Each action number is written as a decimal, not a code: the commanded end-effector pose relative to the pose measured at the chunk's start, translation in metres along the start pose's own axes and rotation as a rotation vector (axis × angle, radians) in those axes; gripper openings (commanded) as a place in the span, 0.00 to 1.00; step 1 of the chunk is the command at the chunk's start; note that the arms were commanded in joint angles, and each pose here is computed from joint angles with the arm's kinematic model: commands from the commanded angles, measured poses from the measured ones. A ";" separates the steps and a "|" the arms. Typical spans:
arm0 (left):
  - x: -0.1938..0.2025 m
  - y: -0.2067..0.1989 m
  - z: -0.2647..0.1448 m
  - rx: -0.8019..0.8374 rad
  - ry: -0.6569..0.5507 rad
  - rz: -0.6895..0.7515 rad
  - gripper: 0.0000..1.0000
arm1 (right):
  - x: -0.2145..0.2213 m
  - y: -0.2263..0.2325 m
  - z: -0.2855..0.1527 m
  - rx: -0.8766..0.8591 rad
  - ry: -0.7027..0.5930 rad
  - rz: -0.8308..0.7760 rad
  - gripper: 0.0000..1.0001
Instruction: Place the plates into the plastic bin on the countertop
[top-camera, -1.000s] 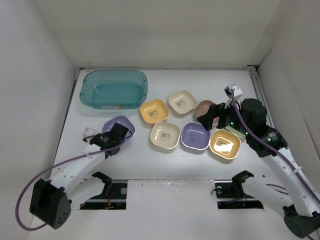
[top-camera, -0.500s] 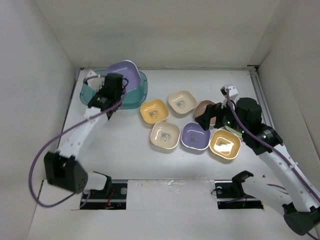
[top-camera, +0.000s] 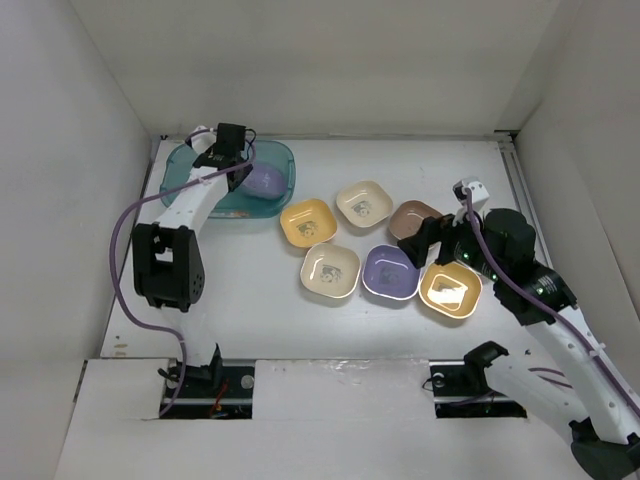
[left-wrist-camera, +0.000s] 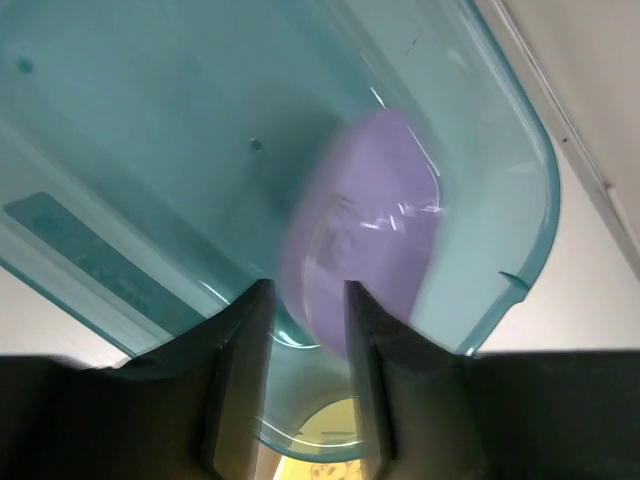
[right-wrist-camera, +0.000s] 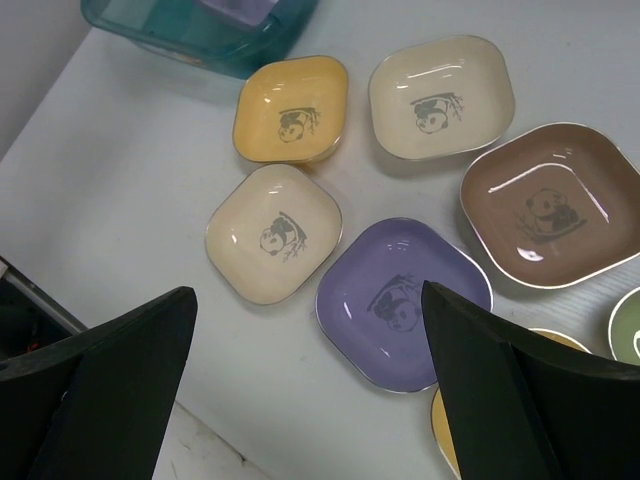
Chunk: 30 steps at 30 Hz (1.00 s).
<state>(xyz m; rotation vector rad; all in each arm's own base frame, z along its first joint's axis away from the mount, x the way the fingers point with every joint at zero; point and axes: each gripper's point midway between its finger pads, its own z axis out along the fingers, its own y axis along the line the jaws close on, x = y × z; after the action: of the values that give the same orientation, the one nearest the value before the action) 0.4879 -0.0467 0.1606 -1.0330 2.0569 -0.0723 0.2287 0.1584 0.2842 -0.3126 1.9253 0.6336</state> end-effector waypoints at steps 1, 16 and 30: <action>-0.011 -0.010 -0.005 0.037 -0.003 -0.013 0.32 | -0.005 0.000 -0.003 0.012 -0.018 -0.007 1.00; 0.126 -0.032 -0.148 0.400 0.117 0.271 1.00 | -0.015 -0.005 -0.003 0.046 -0.046 -0.009 1.00; 0.281 0.078 -0.143 0.282 0.321 0.478 0.76 | -0.019 -0.003 -0.010 0.039 -0.072 -0.012 1.00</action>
<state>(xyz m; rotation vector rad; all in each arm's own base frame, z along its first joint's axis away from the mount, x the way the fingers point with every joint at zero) 0.2420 -0.2363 0.0487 -0.2580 2.4854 -0.2897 0.2296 0.1491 0.2837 -0.2783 1.9279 0.5857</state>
